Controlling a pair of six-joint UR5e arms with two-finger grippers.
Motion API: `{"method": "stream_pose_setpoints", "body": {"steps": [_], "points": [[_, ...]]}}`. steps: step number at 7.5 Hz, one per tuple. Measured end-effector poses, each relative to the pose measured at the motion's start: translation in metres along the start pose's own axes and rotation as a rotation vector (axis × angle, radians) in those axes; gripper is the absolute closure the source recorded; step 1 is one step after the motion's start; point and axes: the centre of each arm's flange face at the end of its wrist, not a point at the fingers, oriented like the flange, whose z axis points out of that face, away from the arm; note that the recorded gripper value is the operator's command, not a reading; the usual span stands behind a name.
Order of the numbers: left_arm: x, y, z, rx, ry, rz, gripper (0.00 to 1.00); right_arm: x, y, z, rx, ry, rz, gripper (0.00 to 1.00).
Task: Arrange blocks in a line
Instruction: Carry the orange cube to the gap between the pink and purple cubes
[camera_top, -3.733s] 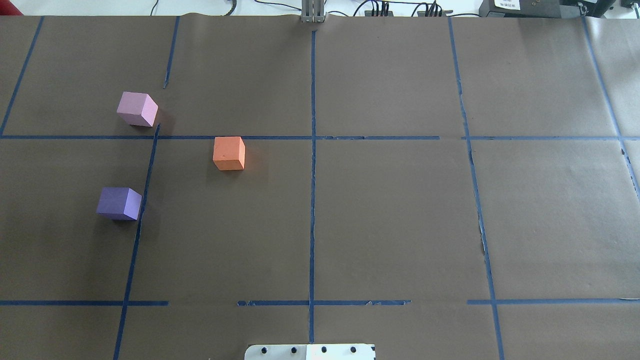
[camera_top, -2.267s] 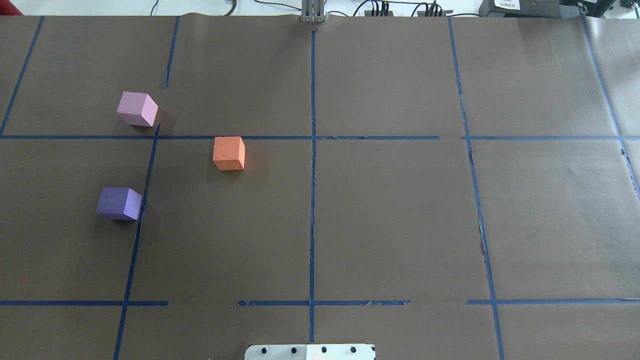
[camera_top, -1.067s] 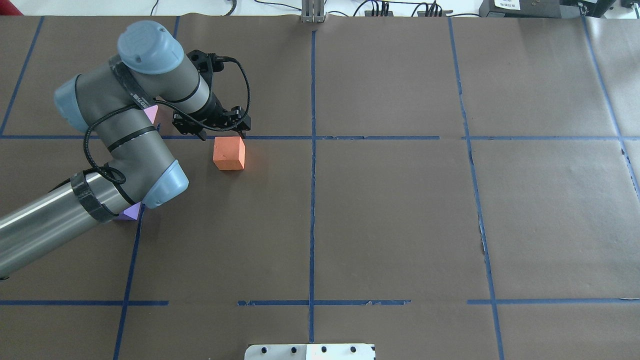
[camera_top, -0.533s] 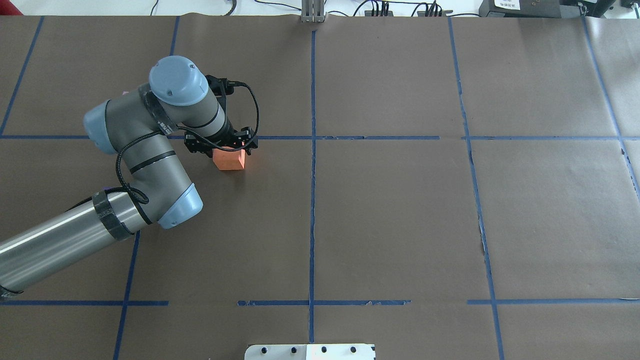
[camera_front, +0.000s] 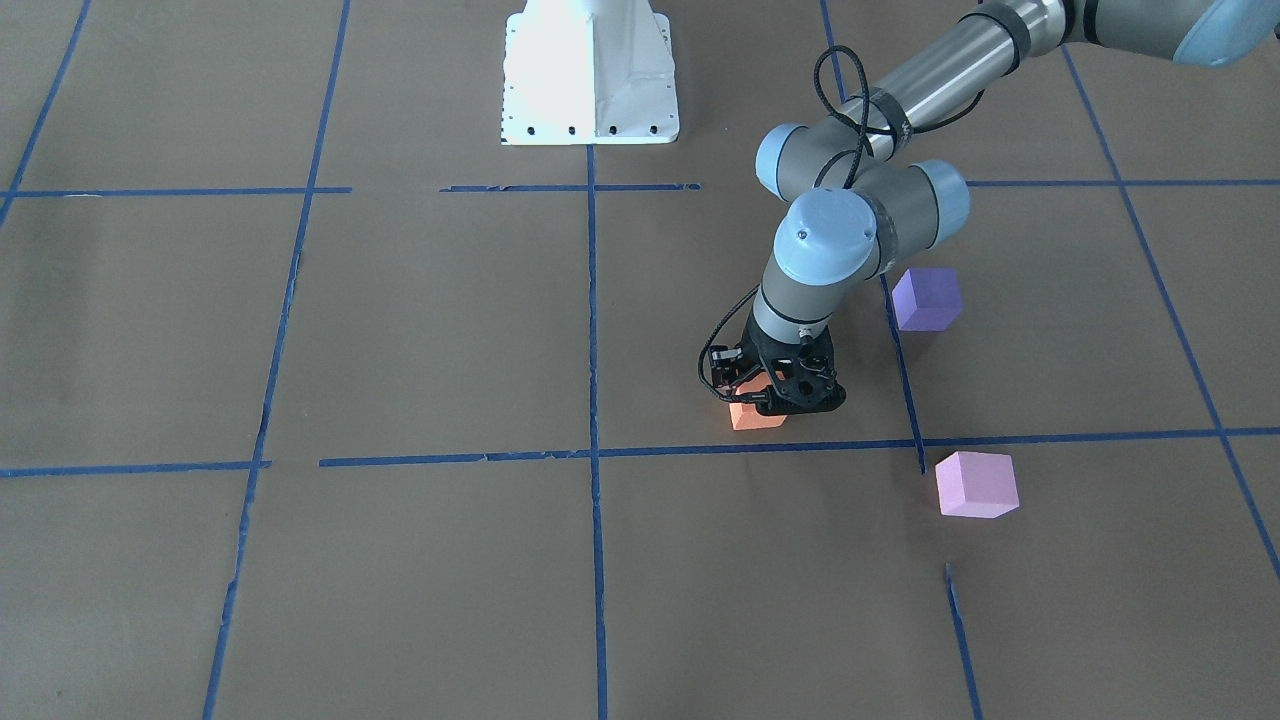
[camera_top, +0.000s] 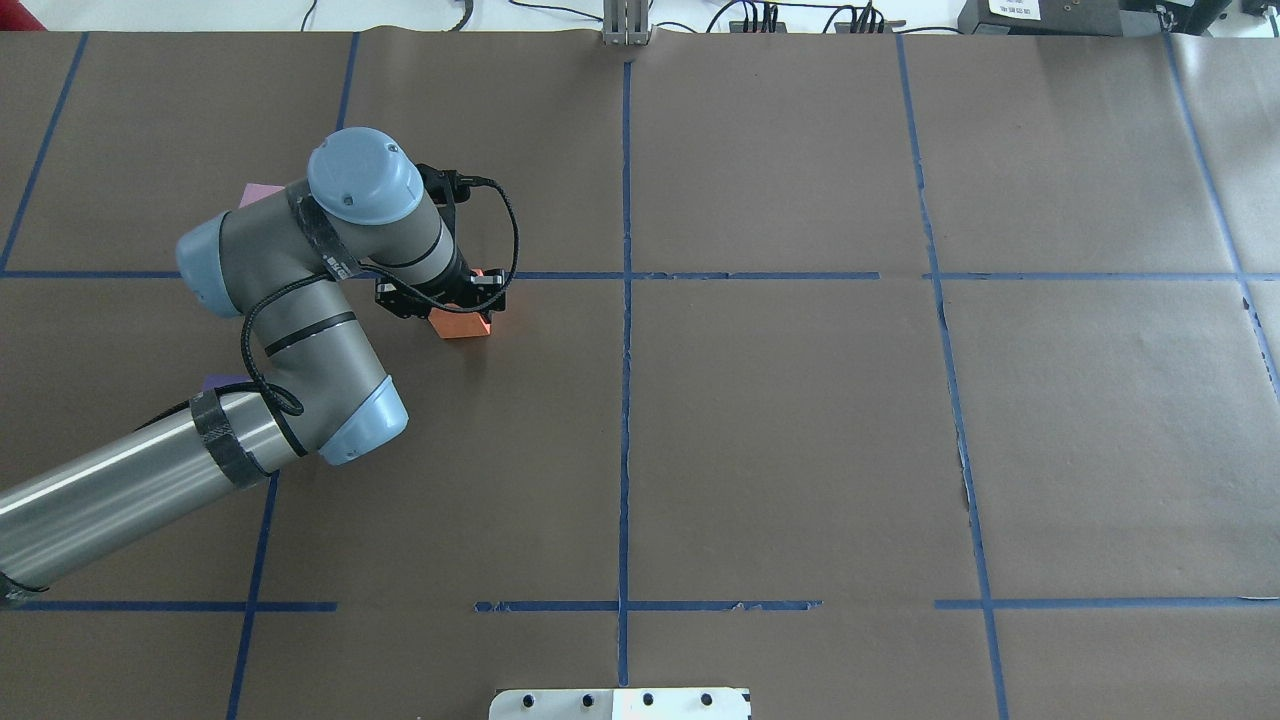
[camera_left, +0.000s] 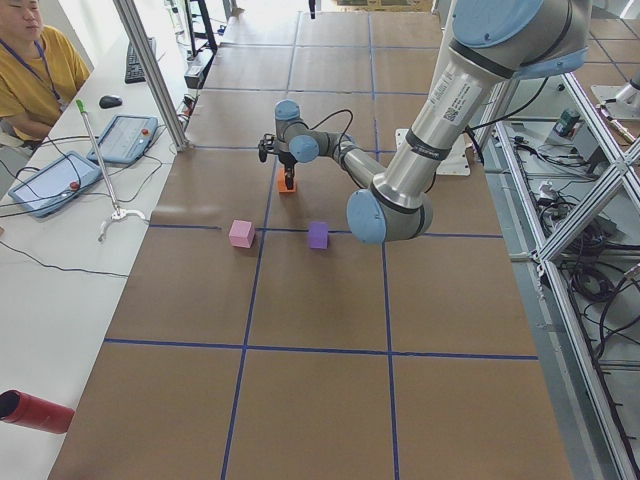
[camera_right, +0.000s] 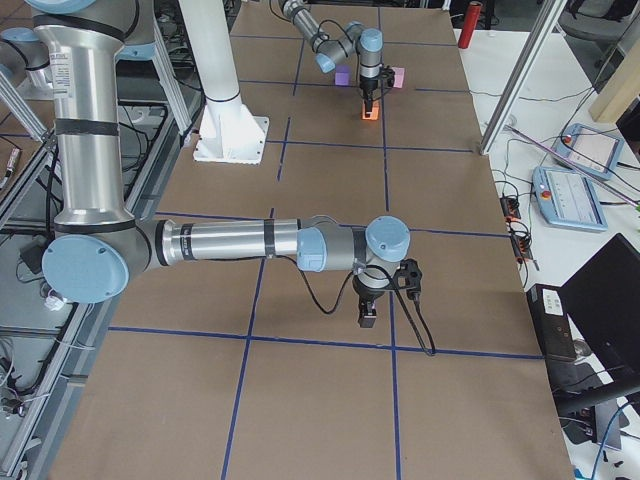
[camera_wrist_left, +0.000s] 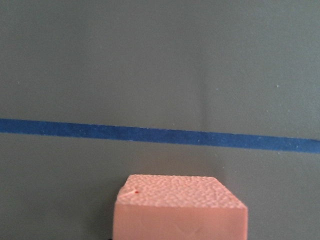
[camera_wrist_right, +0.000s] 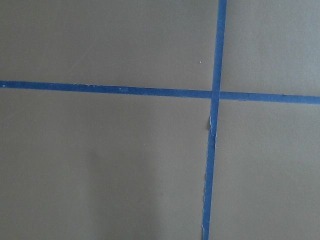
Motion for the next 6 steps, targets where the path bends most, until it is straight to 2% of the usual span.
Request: {"method": "stream_pose_setpoints", "body": {"steps": [2,3,4,6], "points": [[-0.045,-0.014,-0.027,0.028,0.003,0.058,0.63,0.0,0.0,0.0,0.0,0.0,0.0,0.0],[-0.089,-0.016,-0.034,0.019,-0.01,0.1,0.64,0.0,0.0,0.0,0.0,0.0,0.0,0.0],[-0.138,-0.018,-0.031,-0.003,-0.035,0.126,0.63,0.0,0.0,0.0,0.0,0.0,-0.001,0.0],[-0.205,-0.012,-0.015,-0.045,-0.086,0.15,0.56,0.0,0.0,0.0,0.0,0.0,0.0,0.0]]}}
